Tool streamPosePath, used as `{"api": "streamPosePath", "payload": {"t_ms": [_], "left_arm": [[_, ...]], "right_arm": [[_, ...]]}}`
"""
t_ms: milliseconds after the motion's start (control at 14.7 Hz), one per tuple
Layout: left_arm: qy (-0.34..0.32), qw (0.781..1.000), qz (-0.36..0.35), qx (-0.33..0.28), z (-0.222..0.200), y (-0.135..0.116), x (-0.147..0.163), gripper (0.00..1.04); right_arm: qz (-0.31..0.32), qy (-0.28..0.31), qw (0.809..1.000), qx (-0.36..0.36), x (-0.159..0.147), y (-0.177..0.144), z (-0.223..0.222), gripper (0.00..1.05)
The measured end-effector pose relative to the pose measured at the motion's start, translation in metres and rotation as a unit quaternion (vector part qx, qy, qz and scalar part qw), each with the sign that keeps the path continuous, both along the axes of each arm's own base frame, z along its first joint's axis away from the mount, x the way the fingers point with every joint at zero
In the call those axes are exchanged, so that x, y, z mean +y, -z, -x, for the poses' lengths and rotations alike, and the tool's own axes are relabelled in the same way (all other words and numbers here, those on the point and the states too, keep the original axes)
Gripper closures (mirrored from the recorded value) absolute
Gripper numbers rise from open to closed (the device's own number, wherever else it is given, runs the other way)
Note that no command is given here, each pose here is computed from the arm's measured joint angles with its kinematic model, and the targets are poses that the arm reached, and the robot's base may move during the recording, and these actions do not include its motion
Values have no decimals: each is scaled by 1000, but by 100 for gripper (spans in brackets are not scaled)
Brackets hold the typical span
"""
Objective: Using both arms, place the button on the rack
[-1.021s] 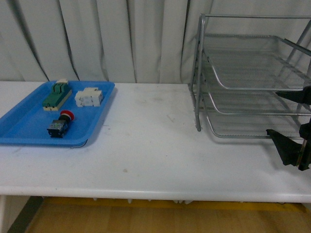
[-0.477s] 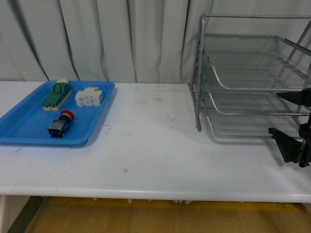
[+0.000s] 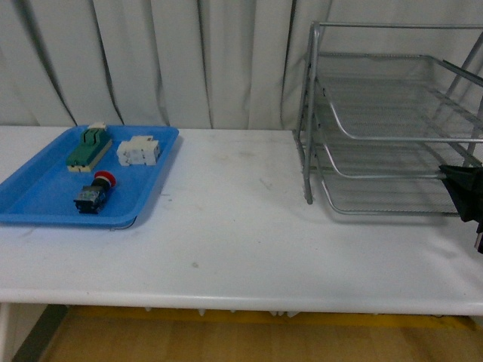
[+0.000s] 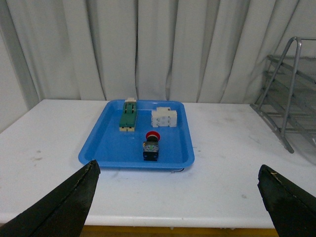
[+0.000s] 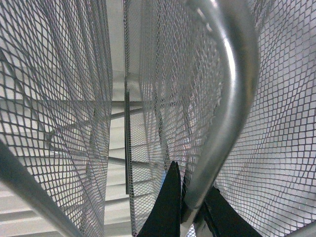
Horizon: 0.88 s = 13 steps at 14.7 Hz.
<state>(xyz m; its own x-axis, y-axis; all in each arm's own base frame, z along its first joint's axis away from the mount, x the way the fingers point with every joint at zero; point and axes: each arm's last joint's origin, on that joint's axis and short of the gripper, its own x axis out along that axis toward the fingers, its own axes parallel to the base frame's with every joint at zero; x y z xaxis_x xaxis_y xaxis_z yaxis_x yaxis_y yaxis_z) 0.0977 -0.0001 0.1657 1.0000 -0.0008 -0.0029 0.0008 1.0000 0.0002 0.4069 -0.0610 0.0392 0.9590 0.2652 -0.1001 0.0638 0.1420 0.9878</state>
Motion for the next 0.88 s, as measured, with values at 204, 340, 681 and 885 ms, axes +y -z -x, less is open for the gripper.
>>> {"api": "streamPosePath", "payload": {"t_ms": [204,340,681,885], "left_arm": [[0,1000,0,0,0,0,0,7],[0,1000,0,0,0,0,0,7],[0,1000,0,0,0,0,0,7],[0,1000,0,0,0,0,0,7]], "right_arm": [[-16,3,1000,13,-4,5,10,101],[-20,0,999,29,-6,5,26,101],[-12,-10,997,71,-6,2,77,101],[-11,-19,996,91,-5,3,101,101]]}}
